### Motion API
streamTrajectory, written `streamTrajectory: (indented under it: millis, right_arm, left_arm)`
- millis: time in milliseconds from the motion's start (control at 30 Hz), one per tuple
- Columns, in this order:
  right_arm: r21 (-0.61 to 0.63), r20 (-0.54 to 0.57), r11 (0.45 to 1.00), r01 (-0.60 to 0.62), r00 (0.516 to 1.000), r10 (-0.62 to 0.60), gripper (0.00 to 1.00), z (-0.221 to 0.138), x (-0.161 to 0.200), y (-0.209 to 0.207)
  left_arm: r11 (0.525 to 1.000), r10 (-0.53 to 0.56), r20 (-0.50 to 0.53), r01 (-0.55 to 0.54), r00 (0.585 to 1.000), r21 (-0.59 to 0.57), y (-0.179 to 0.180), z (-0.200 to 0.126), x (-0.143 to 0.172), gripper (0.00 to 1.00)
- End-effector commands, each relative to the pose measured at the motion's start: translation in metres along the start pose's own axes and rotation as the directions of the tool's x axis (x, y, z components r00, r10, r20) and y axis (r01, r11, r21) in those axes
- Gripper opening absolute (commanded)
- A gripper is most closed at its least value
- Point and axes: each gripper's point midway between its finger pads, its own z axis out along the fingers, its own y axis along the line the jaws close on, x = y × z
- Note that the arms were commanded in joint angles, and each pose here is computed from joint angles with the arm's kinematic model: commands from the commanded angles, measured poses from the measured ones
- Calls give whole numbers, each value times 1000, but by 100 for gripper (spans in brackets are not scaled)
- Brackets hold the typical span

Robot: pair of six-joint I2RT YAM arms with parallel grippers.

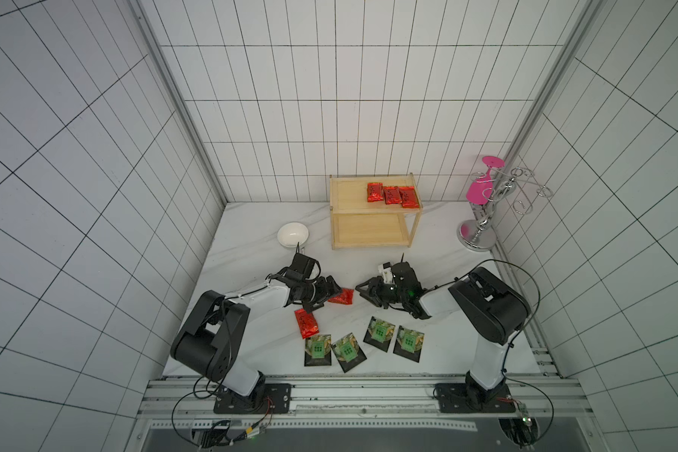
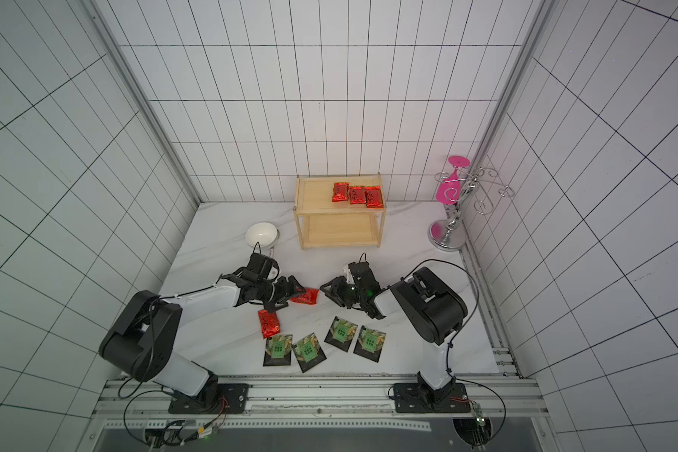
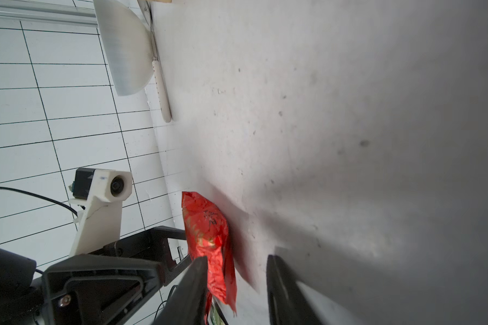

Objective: Place the tea bags on the shelf by color
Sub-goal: Pick up the tea bag from the center of the board.

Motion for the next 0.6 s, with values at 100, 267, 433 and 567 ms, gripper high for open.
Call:
streamTrajectory:
  millis: [100,267,433,567]
  right_arm:
    - [-21,-44,1000,-10,999,9,30,11,2,3]
    - [-46,-59,999,-23,998,21,27,16,5,4]
    - [-62,-47,998,-29,999,26,27,12,3,4]
    - [-66,-57,998,-23,998,19,27,14,4,6]
  left_arm:
    - [1000,7,10,-7,1000,16,-4,1,-5,88]
    - [1000,4,2,-4,1000,15,-5,5,-6,87]
    - [1000,5,5,-5,1000,14,-5,5,-8,87]
    - [1000,3,0,-3,1000,12,-5,8,-8,87]
